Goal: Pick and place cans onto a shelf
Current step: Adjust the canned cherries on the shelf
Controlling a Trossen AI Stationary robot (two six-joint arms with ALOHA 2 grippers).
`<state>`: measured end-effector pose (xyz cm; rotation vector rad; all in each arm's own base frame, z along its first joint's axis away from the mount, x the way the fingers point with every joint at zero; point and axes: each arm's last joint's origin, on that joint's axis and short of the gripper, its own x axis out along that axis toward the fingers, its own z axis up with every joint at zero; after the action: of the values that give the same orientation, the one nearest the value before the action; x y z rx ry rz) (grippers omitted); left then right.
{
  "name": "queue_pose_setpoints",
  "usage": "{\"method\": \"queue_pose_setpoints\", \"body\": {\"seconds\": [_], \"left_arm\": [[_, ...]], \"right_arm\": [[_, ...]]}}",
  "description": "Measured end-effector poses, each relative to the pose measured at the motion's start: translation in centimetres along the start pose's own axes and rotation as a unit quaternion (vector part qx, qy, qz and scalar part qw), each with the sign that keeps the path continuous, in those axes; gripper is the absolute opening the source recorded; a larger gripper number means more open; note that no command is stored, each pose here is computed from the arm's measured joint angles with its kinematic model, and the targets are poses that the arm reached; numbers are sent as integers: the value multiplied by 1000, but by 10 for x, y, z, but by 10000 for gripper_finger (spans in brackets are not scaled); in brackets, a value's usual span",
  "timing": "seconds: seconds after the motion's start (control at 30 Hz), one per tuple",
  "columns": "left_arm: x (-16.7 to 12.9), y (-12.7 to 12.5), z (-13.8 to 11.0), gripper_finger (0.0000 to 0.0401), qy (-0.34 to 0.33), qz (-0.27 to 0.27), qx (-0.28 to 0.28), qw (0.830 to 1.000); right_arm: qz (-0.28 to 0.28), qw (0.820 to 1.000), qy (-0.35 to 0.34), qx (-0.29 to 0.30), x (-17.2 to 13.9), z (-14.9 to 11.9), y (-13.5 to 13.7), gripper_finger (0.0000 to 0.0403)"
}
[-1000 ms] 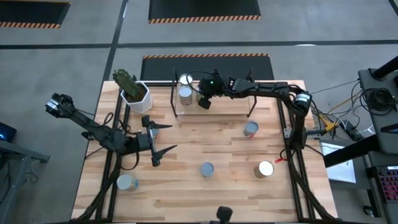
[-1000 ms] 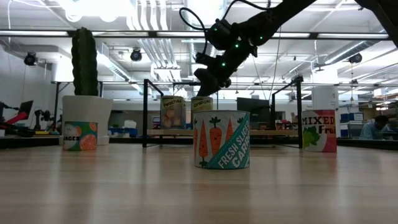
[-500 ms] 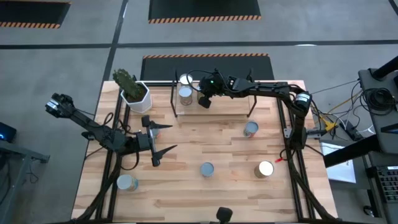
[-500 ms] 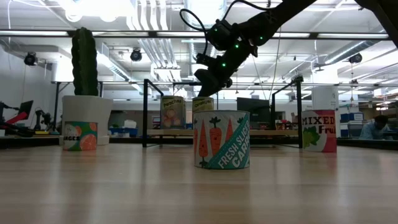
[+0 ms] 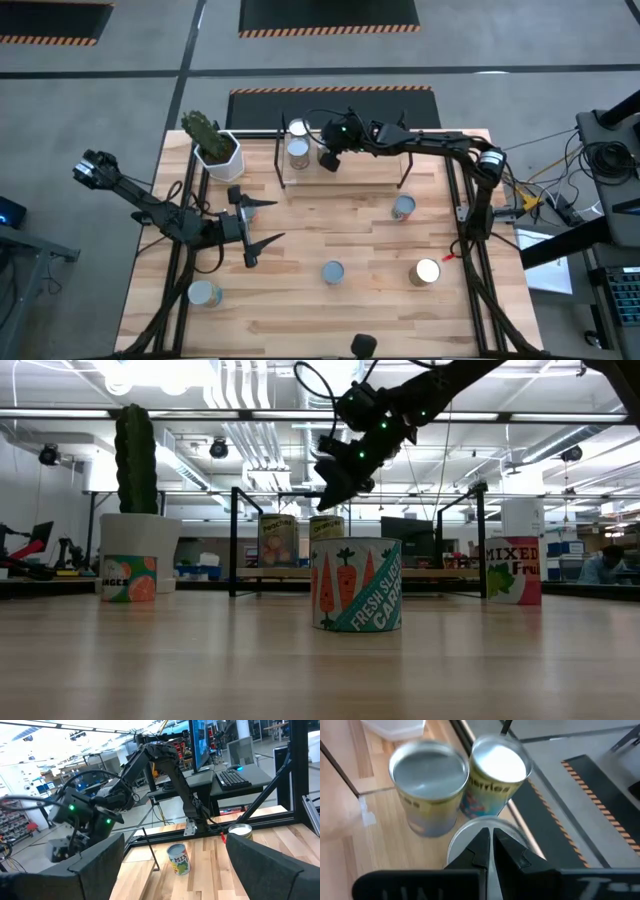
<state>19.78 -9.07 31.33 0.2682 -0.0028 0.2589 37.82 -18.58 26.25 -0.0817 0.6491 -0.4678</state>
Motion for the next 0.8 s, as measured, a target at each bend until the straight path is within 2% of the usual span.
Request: {"method": "queue_pose_setpoints", "body": {"seconds": [0.27,0.43,0.57,0.8], "left_arm": [[0,0,0,330,0,0,1,1000],[0,1,2,330,-5,11,8,1000],[0,4,6,330,-16,33,3,999],[-2,7,8,330,-22,38,-4,999]], "right_arm": [[14,998,-61,23,-6,13,-3,13],[12,997,-74,27,-7,18,-4,13],[9,996,-90,21,-8,34,-8,9],[27,996,-83,9,9,59,-16,9]]}}
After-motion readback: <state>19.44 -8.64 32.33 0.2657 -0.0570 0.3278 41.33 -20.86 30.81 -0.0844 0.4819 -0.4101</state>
